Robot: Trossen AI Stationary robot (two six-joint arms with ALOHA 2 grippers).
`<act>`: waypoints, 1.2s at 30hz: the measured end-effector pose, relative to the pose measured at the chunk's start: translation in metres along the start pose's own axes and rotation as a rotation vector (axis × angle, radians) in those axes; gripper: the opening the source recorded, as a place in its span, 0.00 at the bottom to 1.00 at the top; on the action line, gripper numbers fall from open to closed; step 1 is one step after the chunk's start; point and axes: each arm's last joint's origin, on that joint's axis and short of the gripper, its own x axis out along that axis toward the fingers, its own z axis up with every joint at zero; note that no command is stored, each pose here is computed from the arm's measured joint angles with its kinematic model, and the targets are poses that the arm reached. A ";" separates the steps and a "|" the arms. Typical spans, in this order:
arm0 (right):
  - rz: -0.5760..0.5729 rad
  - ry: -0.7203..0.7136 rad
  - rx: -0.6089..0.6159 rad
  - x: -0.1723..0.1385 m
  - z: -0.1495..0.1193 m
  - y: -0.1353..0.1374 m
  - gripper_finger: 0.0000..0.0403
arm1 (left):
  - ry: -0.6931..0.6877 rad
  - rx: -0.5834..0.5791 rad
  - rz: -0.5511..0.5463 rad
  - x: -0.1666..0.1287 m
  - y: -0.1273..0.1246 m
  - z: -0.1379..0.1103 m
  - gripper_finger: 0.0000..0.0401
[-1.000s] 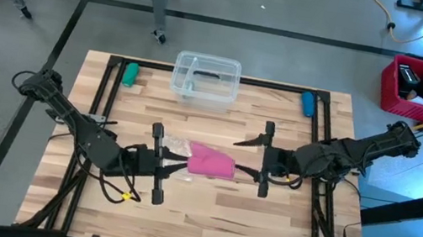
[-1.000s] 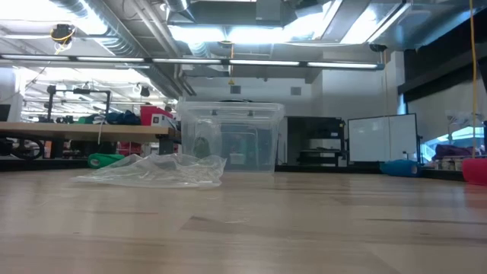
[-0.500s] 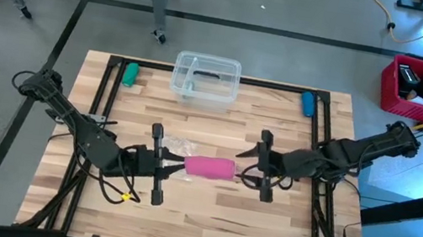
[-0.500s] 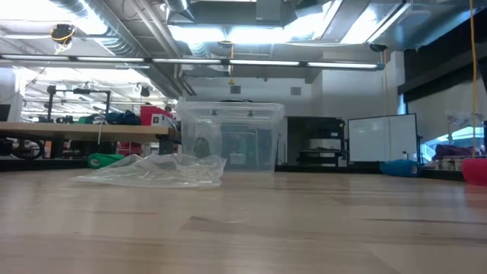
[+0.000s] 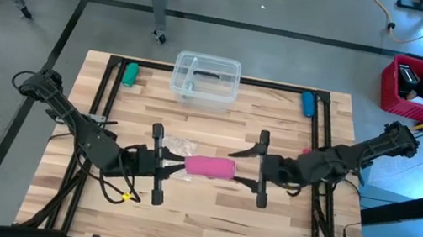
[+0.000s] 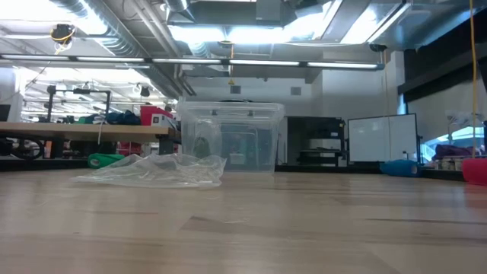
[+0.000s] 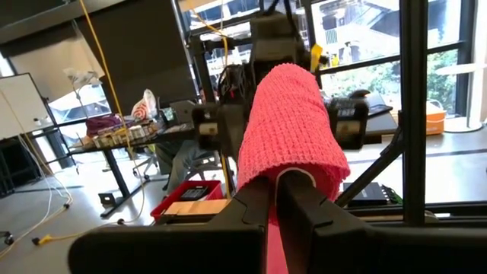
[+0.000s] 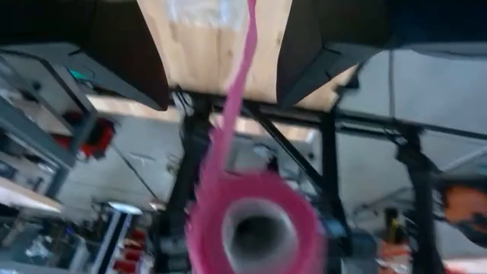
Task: Roll bandage
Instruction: Roll the pink bandage
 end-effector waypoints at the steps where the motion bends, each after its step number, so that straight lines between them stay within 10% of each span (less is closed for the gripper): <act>1: 0.010 -0.016 0.000 -0.001 0.003 0.000 0.61 | 0.001 0.001 0.000 0.000 0.000 0.000 0.01; 11: -0.016 -0.064 -0.036 0.016 0.003 -0.002 0.53 | 0.000 -0.002 0.000 0.000 0.000 0.000 0.01; 21: -0.100 -0.089 -0.197 0.010 0.009 -0.006 0.03 | 0.009 -0.004 -0.012 -0.001 -0.002 -0.001 0.01; 36: -0.211 -0.103 -0.249 -0.030 0.026 -0.006 0.01 | 0.006 0.011 -0.031 -0.010 -0.009 0.001 0.01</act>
